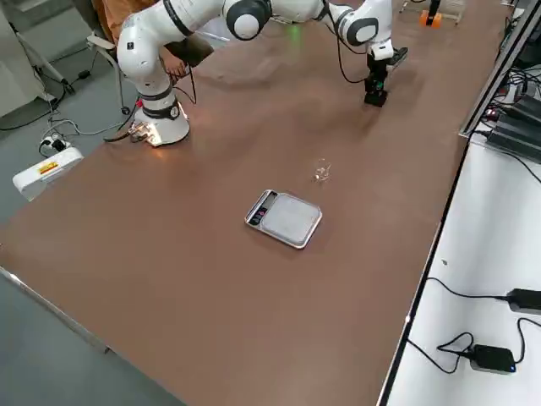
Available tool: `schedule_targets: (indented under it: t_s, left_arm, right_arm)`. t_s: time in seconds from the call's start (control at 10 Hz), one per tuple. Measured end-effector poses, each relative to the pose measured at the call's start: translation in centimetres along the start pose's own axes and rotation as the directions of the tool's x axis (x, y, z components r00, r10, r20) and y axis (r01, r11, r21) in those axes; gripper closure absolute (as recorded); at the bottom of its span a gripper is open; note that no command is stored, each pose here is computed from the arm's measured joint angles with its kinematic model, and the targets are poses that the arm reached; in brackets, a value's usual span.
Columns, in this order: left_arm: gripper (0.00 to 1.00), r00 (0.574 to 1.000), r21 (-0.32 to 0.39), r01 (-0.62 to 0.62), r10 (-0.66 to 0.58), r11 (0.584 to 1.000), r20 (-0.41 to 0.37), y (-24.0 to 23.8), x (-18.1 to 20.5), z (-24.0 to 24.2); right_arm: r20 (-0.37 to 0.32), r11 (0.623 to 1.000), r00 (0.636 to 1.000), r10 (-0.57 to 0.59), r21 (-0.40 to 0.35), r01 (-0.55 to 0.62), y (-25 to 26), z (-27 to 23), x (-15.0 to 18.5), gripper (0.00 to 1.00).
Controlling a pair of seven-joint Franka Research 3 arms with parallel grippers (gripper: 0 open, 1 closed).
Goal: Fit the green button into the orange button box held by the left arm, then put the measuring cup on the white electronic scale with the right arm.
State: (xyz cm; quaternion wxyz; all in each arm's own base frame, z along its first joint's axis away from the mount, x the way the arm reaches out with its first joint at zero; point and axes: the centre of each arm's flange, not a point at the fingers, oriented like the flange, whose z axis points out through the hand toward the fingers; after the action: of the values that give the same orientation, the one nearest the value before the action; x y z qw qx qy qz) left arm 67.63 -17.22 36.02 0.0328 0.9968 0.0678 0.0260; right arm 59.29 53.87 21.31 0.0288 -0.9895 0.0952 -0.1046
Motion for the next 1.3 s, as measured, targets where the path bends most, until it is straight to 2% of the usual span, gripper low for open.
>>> schedule_targets:
  t_s: [0.4,0.7,1.0,1.1,1.3]
  left_arm:
    - [0.21,1.0,-0.001,0.001,-0.001,1.0,-0.001,0.0,0.0,-0.1]
    - [0.21,1.0,-0.011,0.007,-0.007,1.0,-0.01,0.1,0.3,-0.7]
    - [0.21,1.0,-0.023,0.01,-0.011,1.0,-0.009,0.4,0.3,-0.9]
    - [0.21,1.0,-0.021,0.009,-0.009,1.0,-0.004,0.5,0.2,-0.9]
    - [0.21,1.0,-0.022,0.001,-0.001,1.0,0.0,1.1,0.1,-1.4]
  right_arm:
    - [-0.005,1.0,1.0,0.004,0.004,-0.004,0.0,-0.6,0.4,0.35]
    - [0.002,1.0,1.0,0.017,-0.025,-0.017,0.4,-2.2,1.4,0.3]
    - [-0.014,0.999,1.0,0.028,-0.015,-0.028,0.3,-5.9,2.6,0.15]
    - [-0.015,0.999,0.999,0.033,-0.019,-0.033,0.5,-7.2,3.0,0.04]
    - [-0.008,0.997,0.998,0.059,-0.055,-0.059,1.7,-10.1,4.6,0.0]
